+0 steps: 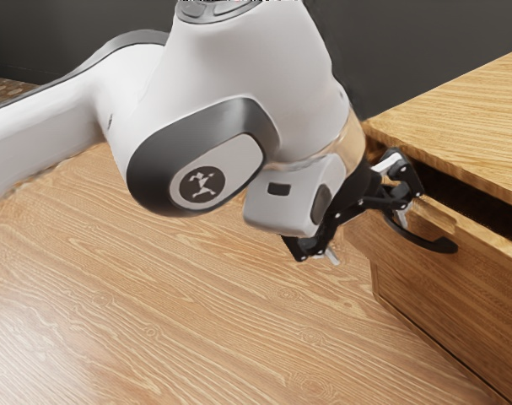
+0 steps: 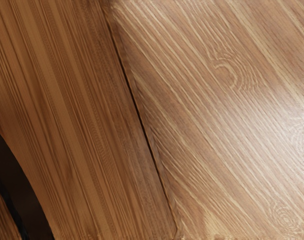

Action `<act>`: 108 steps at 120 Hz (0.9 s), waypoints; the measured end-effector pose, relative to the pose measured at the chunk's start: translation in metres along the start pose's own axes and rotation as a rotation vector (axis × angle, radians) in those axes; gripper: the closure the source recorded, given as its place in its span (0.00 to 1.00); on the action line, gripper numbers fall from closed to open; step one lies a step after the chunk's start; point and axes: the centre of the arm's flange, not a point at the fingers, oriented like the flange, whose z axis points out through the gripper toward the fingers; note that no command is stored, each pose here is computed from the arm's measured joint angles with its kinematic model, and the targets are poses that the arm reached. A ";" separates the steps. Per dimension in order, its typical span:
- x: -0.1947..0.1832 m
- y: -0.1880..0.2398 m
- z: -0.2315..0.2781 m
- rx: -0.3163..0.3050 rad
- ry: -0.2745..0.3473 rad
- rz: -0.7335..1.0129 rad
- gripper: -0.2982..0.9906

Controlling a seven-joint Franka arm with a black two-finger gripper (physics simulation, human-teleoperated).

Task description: Pull the drawer handle with one arm to open the drawer

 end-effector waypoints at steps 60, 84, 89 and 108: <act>-0.124 0.117 -0.132 0.045 0.017 -0.373 0.23; -0.222 0.165 -0.125 -0.099 -0.044 -0.810 0.23; -0.220 0.149 -0.105 -0.146 -0.069 -0.846 0.23; -0.219 0.135 -0.091 -0.192 -0.090 -0.964 0.23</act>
